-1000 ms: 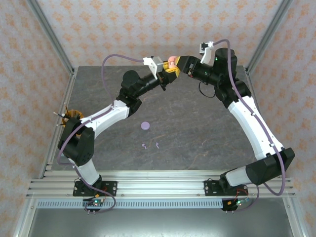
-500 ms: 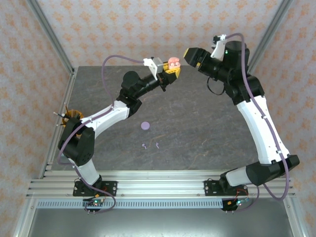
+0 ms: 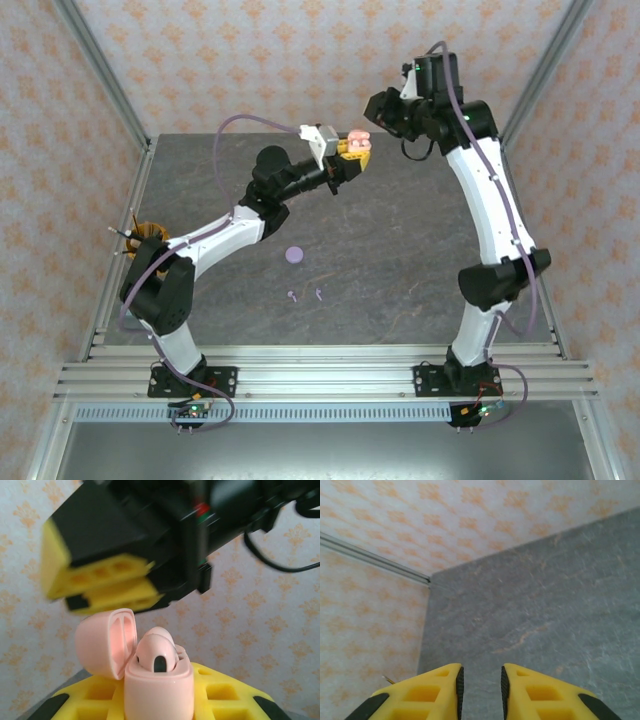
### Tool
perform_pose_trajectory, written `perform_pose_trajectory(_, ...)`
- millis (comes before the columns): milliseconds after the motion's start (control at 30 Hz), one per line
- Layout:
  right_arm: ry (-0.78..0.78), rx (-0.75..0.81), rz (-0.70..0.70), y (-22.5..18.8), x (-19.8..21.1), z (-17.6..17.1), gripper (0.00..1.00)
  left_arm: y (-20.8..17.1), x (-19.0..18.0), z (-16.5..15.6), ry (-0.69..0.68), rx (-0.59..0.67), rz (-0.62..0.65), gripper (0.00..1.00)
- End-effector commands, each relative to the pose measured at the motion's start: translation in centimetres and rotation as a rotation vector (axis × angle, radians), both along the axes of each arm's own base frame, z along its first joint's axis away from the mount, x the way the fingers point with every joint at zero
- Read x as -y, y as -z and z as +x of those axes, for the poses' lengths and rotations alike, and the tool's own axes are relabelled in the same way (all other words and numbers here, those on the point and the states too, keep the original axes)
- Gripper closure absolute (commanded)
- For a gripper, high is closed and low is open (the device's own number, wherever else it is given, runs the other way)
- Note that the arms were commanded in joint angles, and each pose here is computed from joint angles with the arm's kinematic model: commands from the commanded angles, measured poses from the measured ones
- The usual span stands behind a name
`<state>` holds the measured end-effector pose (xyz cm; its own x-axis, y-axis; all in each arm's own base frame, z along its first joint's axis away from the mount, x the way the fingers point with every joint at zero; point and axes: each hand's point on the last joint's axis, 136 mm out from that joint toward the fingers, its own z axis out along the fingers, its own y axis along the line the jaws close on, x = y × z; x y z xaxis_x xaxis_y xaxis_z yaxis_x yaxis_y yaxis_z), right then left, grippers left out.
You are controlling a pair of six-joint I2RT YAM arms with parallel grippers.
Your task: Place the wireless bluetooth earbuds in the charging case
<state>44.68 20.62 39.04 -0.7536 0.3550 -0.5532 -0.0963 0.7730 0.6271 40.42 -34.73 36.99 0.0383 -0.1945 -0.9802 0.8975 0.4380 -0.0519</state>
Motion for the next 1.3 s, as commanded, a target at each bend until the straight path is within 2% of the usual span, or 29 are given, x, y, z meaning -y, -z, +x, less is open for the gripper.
perform_pose_trajectory(0, -0.033, -0.028, -0.002, -0.2, -0.1, -0.8, 0.73, 0.9, 1.2, -0.5, 0.051, -0.010, 0.025, 1.00)
perform_pose_trajectory(167, -0.102, -0.091, -0.004, 1.3, -1.2, -2.0, 0.78, 1.7, 1.4, 0.2, 0.033, -0.031, 0.025, 1.00)
perform_pose_trajectory(400, -0.130, -0.140, -0.041, 3.8, -0.7, -6.8, 0.81, 1.9, 1.1, 2.2, -0.034, -0.043, -0.004, 1.00)
perform_pose_trajectory(533, -0.048, -0.110, -0.055, 3.8, 1.6, -8.8, 0.81, 2.0, 0.9, 3.0, -0.047, -0.055, -0.014, 1.00)
perform_pose_trajectory(733, 0.142, -0.065, -0.038, 2.8, 6.3, -9.0, 0.75, 3.2, 1.4, 4.2, -0.049, -0.136, -0.023, 1.00)
perform_pose_trajectory(800, 0.203, -0.083, -0.027, 3.5, 7.7, -8.8, 0.74, 4.3, 1.9, 5.0, -0.044, -0.214, -0.028, 1.00)
perform_pose_trajectory(900, 0.277, -0.124, -0.032, 5.7, 9.3, -8.7, 0.74, 7.6, 3.2, 6.8, -0.024, -0.410, -0.057, 1.00)
perform_pose_trajectory(1067, 0.385, -0.176, -0.094, 9.6, 11.6, -9.3, 0.74, 13.7, 5.2, 9.1, -0.033, -0.789, -0.117, 1.00)
perform_pose_trajectory(1200, 0.410, -0.212, -0.116, 12.4, 12.2, -9.8, 0.74, 19.9, 7.3, 9.9, -0.051, -1.138, -0.078, 1.00)
perform_pose_trajectory(1267, 0.419, -0.232, -0.118, 13.6, 12.3, -10.0, 0.74, 22.1, 8.3, 9.5, -0.050, -1.226, -0.059, 1.00)
